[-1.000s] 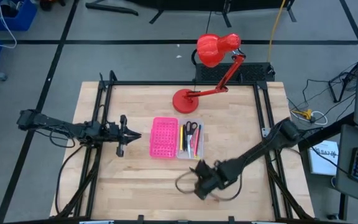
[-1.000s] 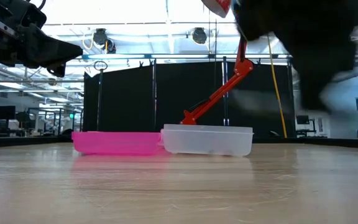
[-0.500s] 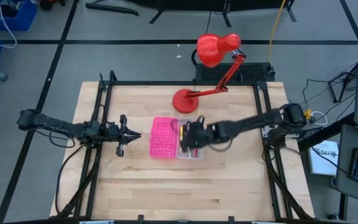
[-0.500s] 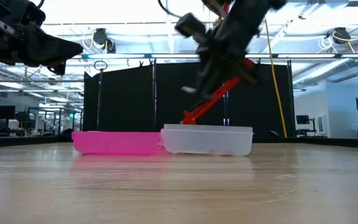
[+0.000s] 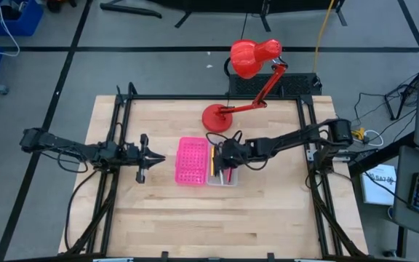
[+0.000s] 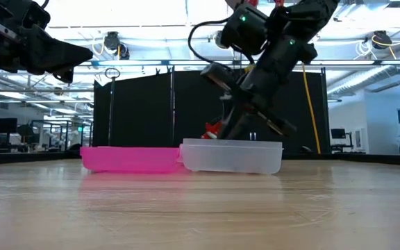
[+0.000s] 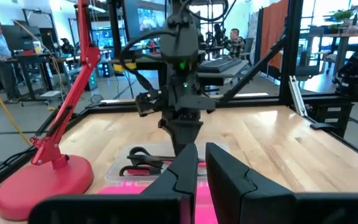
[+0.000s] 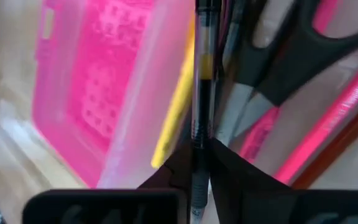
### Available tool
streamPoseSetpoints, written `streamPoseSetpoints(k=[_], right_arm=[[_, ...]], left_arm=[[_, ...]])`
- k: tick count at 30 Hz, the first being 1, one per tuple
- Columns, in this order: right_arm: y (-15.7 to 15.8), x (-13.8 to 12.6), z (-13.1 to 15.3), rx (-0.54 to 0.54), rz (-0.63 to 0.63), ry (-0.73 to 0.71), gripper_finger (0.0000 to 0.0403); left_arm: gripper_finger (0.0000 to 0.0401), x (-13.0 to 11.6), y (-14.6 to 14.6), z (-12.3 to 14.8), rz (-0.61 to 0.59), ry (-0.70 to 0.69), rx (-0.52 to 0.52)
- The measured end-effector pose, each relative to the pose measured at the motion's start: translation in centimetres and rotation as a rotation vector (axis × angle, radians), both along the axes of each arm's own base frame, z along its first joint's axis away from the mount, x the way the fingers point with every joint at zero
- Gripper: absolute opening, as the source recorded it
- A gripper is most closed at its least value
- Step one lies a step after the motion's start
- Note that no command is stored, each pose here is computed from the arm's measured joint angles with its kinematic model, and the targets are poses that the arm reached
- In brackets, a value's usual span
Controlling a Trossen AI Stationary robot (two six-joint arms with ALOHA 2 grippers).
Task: Pick & place school supplies into a supply box
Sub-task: Put the black pen into the pink supply box, then return to Home Position
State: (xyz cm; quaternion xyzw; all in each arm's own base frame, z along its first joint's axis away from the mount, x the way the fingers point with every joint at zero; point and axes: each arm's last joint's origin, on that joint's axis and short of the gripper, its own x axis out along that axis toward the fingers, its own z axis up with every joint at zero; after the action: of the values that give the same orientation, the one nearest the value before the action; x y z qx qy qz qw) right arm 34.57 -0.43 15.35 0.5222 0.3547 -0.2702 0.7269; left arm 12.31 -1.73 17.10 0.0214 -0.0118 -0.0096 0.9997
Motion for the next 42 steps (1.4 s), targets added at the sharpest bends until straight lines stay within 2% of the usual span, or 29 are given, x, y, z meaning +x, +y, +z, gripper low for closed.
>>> streamPoseSetpoints(k=[8, 13, 16, 20, 22, 26, 30, 33, 42], right_arm=[[-0.1, 0.0, 0.1, -0.007, -0.007, -0.006, 0.0122], [-0.1, 0.1, 0.4, -0.023, 0.014, -0.025, 0.0138], [-0.1, 0.1, 1.7, -0.07, 0.073, -0.078, 0.0136], [0.2, -0.8, 5.4, -0.214, 0.188, -0.178, 0.0129], [0.9, -1.7, 7.7, -0.322, 0.238, -0.24, 0.0125], [2.9, -4.4, 12.4, -0.63, 0.426, -0.343, 0.0107], [3.9, -8.8, 14.7, -0.899, 0.436, -0.355, 0.0051], [3.8, -12.3, 15.0, -1.019, 0.452, -0.393, 0.0009], [2.3, -19.6, 11.4, -1.12, 0.4, -0.556, 0.0]], left_arm=[[0.0042, 0.0, 0.0, 0.1, 0.0, -0.014, -0.011], [0.0042, 0.0, 0.0, 0.1, -0.001, -0.014, -0.014], [0.0042, 0.0, 0.0, 0.1, 0.0, -0.013, -0.005], [0.0042, 0.0, 0.0, 0.0, 0.004, -0.005, 0.025], [0.0042, 0.0, 0.0, 0.2, 0.009, -0.016, 0.001], [0.0042, -0.1, 0.0, 0.6, 0.01, -0.061, -0.009], [0.0037, -0.3, 0.1, 0.7, 0.028, -0.069, 0.017], [0.001, -0.4, 0.1, 0.6, 0.036, -0.056, 0.059], [0.0005, -0.5, -0.1, 0.5, 0.059, -0.043, 0.169]])
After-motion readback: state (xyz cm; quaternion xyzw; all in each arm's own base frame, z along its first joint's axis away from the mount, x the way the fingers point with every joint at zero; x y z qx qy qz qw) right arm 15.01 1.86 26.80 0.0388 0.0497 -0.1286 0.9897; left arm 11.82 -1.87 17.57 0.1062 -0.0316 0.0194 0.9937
